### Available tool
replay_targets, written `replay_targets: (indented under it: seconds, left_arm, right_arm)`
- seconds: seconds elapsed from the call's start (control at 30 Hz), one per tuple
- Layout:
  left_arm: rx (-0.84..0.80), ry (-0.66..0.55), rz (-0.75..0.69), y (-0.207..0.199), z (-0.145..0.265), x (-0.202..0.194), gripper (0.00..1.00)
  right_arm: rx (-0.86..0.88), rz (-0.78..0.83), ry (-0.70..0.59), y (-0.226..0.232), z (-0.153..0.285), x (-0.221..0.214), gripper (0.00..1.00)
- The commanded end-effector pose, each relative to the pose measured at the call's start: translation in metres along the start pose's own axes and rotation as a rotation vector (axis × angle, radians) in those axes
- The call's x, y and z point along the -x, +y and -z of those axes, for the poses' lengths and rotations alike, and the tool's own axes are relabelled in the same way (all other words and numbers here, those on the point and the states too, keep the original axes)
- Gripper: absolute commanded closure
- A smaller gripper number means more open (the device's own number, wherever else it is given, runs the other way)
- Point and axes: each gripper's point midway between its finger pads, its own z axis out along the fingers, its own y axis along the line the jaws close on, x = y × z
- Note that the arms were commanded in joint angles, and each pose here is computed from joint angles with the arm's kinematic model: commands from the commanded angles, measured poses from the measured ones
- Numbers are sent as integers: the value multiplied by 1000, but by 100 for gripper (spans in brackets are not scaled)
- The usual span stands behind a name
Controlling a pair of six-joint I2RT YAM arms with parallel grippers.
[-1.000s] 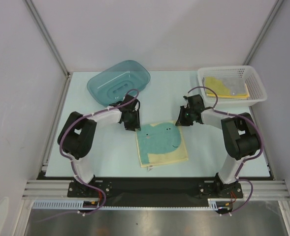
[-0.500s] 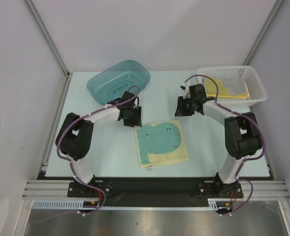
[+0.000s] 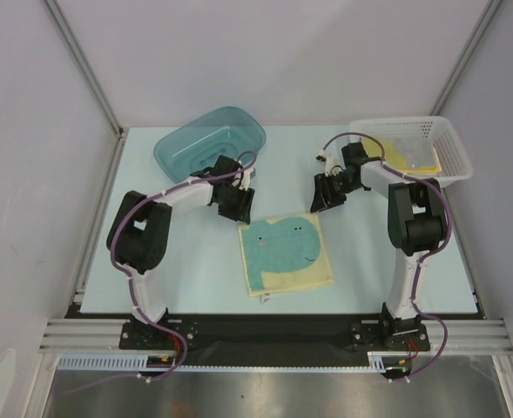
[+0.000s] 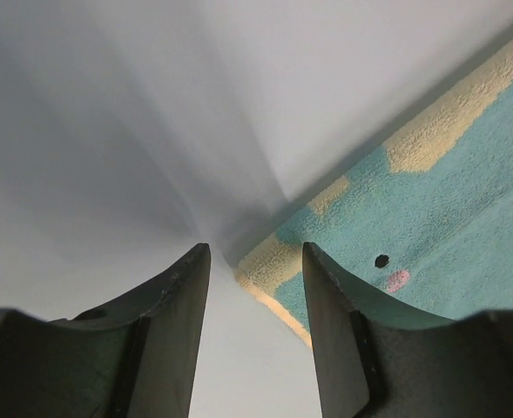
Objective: Fold and stack the towels
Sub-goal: Fold the towel
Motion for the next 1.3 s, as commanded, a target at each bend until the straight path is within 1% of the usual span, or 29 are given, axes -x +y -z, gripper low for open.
replay_targets:
  seconds: [0.0, 0.03, 0.13, 0.2, 0.3, 0.33, 0.37, 0.5, 0.53, 0.6, 0.73, 0.93, 1.03, 1.07, 1.1, 1.17, 1.23, 1.27]
  left_arm:
    - [-50, 1, -87, -1, 4, 10, 48]
    - [-48, 14, -88, 0, 2, 7, 48]
    - [-44, 48, -85, 4, -3, 0, 49]
    - [-30, 73, -79, 8, -6, -4, 49]
    - [-12, 100, -116, 14, -4, -5, 50]
    - [-9, 109, -117, 15, -3, -5, 51]
    - [-10, 106, -119, 17, -2, -4, 53]
    - [-31, 123, -127, 20, -3, -6, 54]
    - [-31, 129, -130, 20, -4, -9, 54]
    - [-40, 126, -143, 19, -4, -9, 54]
    - [-74, 132, -138, 15, -8, -10, 55]
    - [-139, 139, -129, 4, -11, -10, 59]
    - [-143, 162, -123, 5, -15, -12, 69]
    - [-138, 167, -125, 6, -15, -12, 80]
    - [-137, 179, -125, 6, -15, -15, 86]
    - [-102, 164, -131, 11, -14, -8, 100]
    - [-71, 118, -143, 14, -9, 9, 100]
    - [-21, 94, -142, 21, -8, 19, 100]
  right_arm:
    - [122, 107, 11, 15, 5, 6, 54]
    - [138, 89, 43, 14, 1, -2, 53]
    - [187, 91, 65, 17, -3, -8, 53]
    - [170, 75, 78, 9, -9, -12, 57]
    - [165, 59, 81, 3, -13, -14, 62]
    - [158, 57, 77, 1, -12, -13, 66]
    - [152, 57, 76, 0, -12, -13, 69]
    - [129, 59, 48, -5, -7, -5, 76]
    - [128, 56, 45, -5, -5, -4, 81]
    - [129, 54, 41, -5, -4, -3, 85]
    - [131, 56, 24, -4, -4, 0, 98]
    - [137, 46, 19, -1, -3, 2, 99]
    - [143, 42, 11, 1, -1, 2, 99]
    - [139, 41, 6, 2, 0, 3, 99]
    - [135, 38, 6, 1, 0, 3, 100]
    - [137, 25, 2, 3, 1, 4, 100]
    - [137, 17, -13, 7, 1, 9, 100]
    - [134, 15, -26, 7, 2, 11, 100]
